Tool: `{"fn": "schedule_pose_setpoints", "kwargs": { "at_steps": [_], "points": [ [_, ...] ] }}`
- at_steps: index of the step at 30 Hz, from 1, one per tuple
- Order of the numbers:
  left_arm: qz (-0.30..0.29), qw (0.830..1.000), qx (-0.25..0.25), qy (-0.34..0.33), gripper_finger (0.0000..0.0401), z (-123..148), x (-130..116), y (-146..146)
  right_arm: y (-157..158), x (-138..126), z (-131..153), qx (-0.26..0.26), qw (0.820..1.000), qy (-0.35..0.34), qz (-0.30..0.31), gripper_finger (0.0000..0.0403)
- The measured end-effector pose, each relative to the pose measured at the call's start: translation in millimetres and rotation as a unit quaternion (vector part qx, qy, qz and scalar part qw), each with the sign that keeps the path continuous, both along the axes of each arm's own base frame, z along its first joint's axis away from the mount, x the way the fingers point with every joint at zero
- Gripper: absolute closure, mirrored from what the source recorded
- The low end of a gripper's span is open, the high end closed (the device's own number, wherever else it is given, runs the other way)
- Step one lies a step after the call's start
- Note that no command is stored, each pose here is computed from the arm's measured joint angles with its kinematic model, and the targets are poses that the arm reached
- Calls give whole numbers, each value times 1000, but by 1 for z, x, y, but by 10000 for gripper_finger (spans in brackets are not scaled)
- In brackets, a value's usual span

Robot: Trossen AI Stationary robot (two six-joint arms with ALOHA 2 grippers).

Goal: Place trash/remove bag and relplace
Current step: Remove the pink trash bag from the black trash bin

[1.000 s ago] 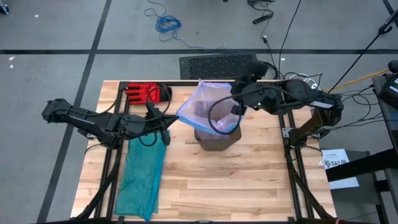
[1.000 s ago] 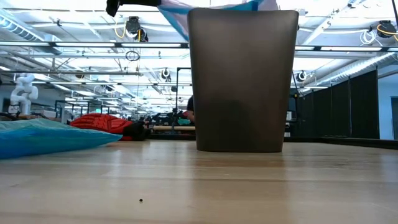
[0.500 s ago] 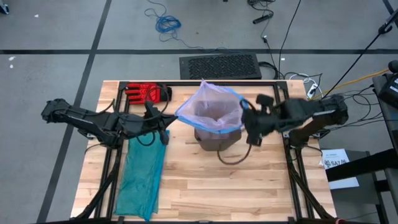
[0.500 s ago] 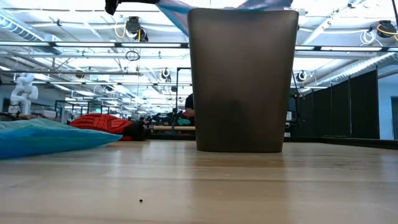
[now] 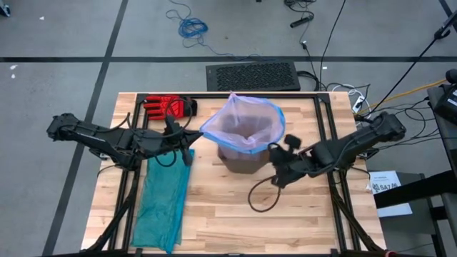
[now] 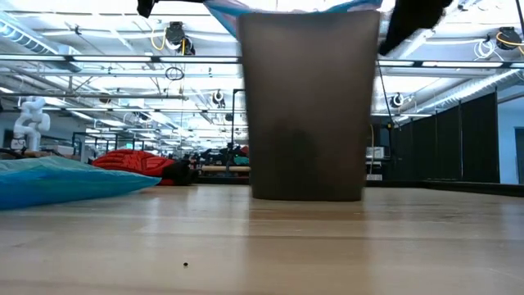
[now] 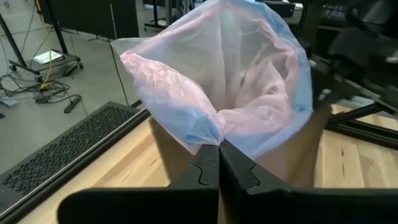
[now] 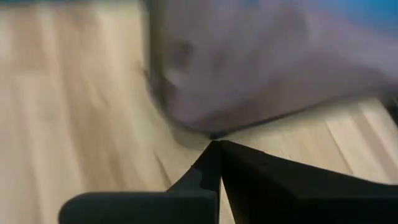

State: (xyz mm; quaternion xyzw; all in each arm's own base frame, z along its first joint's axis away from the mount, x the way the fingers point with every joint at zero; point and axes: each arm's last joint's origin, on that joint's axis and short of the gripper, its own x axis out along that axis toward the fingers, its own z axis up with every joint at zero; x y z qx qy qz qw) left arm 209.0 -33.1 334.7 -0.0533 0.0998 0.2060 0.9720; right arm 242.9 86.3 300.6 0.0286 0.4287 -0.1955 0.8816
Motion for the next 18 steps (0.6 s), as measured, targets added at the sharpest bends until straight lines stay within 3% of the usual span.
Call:
{"fn": "schedule_pose_setpoints", "kwargs": {
  "at_steps": [11, 18],
  "points": [
    [-2, 1000, 2, -30, 401, 13, -17, 4, -1, 57, -12, 0, 993, -85, 86, 403],
    [-9, 999, -2, -42, 401, 17, -22, 5, 27, 53, 14, -15, 980, -106, 169, 396]
  ]
}}
